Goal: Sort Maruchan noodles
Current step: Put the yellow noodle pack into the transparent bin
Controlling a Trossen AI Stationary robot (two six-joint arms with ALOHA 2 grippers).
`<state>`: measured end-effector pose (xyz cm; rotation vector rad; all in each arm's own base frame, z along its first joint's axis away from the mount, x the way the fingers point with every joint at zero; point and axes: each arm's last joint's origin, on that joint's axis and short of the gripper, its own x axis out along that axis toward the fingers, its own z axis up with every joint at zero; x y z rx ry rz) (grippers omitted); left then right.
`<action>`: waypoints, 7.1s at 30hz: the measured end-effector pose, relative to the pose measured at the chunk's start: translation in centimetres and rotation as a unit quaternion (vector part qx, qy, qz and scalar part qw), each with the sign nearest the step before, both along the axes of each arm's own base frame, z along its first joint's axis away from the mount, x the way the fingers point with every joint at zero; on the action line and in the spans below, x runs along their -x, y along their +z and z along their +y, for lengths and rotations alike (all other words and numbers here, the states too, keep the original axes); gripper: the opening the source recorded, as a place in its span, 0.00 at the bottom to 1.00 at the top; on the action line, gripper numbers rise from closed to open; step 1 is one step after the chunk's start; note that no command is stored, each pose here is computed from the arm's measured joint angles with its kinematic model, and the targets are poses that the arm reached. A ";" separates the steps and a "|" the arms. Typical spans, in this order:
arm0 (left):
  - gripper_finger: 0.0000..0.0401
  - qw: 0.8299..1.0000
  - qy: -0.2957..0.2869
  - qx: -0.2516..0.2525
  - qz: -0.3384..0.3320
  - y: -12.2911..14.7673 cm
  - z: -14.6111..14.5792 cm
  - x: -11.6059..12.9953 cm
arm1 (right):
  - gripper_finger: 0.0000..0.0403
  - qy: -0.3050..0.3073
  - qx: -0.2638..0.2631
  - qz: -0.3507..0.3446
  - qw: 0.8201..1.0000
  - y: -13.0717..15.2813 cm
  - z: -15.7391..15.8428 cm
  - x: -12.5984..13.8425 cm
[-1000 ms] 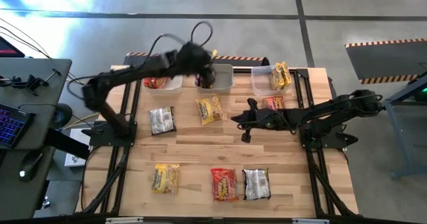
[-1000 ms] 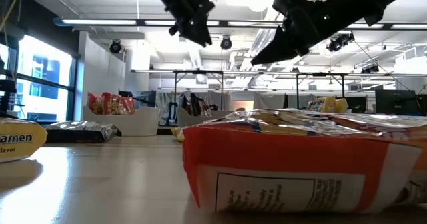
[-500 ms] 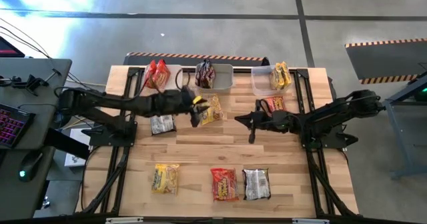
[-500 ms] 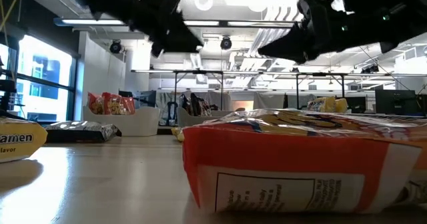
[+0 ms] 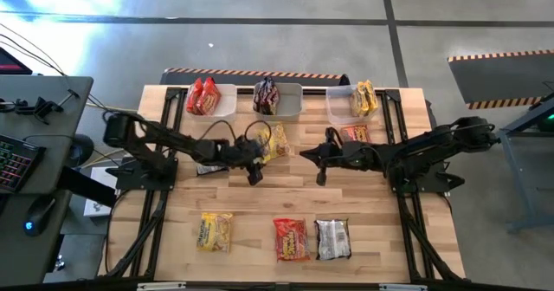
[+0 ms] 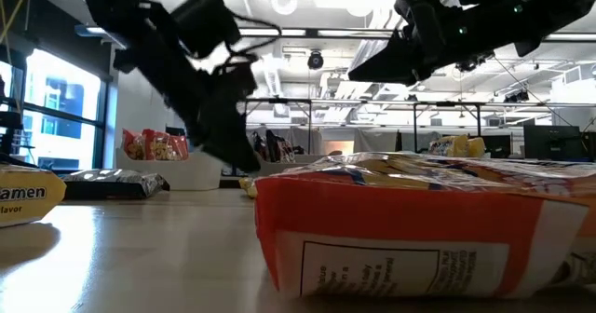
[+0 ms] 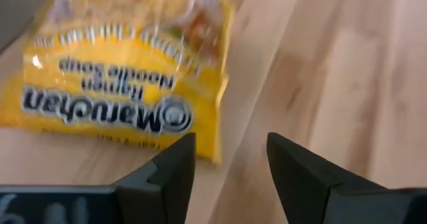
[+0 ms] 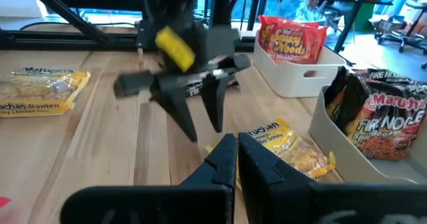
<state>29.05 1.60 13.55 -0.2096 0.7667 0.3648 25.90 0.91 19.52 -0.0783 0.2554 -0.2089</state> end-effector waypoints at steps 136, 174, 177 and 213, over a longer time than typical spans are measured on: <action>0.02 0.964 -0.108 -0.239 0.049 -3.1 -0.9 -10.2 | 0.57 -0.050 0.040 0.114 0.991 -2.2 -0.1 1.1; 0.01 0.972 -0.170 -0.123 -0.104 5.6 -1.8 -9.8 | 0.33 0.052 0.031 0.078 0.995 -5.9 -2.1 -1.4; 0.04 0.973 -0.169 -0.123 -0.099 6.2 -1.7 -9.4 | 0.26 0.051 0.029 0.078 0.995 -5.9 -2.3 -1.4; 0.54 0.975 -0.103 -0.069 -0.183 0.8 -3.4 3.5 | 0.02 0.138 -0.001 0.003 0.990 -4.4 -1.7 -1.8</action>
